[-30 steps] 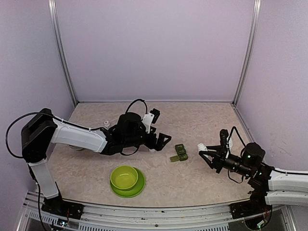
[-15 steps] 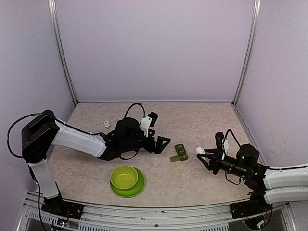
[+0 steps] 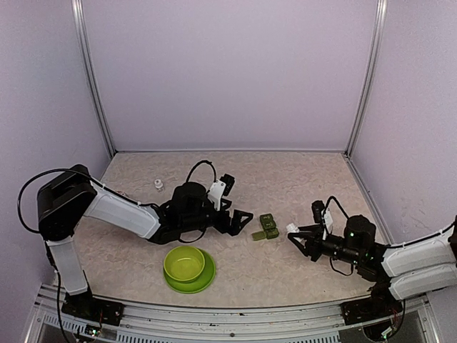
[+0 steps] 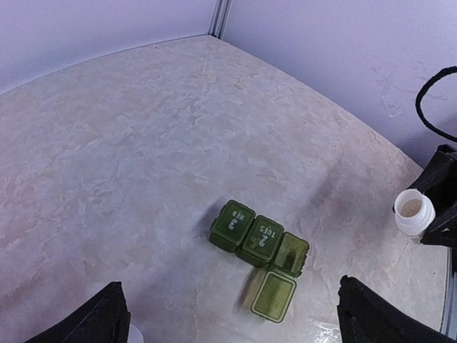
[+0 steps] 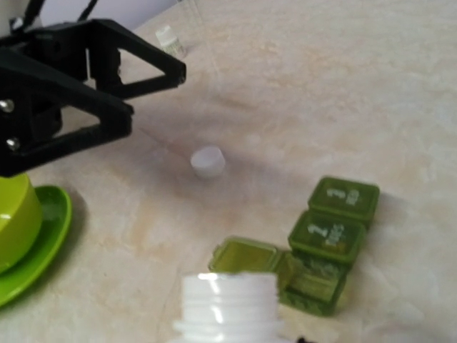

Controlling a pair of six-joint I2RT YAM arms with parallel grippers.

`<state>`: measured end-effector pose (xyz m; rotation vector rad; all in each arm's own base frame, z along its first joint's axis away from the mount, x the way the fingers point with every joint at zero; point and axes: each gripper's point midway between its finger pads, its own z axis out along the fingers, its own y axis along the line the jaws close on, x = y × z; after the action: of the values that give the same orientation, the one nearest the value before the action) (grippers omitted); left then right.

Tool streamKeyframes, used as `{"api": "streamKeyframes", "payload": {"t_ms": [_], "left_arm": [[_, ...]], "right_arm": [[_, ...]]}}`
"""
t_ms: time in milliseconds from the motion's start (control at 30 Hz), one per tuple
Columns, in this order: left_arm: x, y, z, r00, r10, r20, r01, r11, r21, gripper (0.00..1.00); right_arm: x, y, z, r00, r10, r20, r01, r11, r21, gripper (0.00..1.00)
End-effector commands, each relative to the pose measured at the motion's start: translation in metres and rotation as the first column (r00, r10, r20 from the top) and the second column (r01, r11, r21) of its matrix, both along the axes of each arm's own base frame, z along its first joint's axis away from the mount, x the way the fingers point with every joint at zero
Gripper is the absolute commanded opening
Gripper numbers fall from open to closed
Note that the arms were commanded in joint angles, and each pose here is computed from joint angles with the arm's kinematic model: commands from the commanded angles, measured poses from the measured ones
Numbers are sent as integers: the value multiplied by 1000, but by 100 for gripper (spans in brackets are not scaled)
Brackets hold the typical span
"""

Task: Sort the pills into containers
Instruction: Pour the pill into the compartment of the pill container.

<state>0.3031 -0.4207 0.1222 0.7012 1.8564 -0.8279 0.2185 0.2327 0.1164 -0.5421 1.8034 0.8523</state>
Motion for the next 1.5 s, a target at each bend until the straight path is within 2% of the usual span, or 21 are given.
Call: {"api": "streamKeyframes", "payload": {"t_ms": [0, 600, 1467], "left_arm": [[-2, -12, -1, 999, -48, -4, 48, 999, 3, 99], [-2, -14, -2, 998, -64, 0, 64, 998, 16, 99], [-3, -13, 1, 998, -70, 0, 70, 997, 12, 99]], "right_arm": [[3, 9, 5, 1000, 18, 11, -19, 1000, 18, 6], [26, 35, -29, 993, 25, -115, -31, 999, -43, 2], [36, 35, -58, 958, -54, -282, 15, 990, -140, 0]]}}
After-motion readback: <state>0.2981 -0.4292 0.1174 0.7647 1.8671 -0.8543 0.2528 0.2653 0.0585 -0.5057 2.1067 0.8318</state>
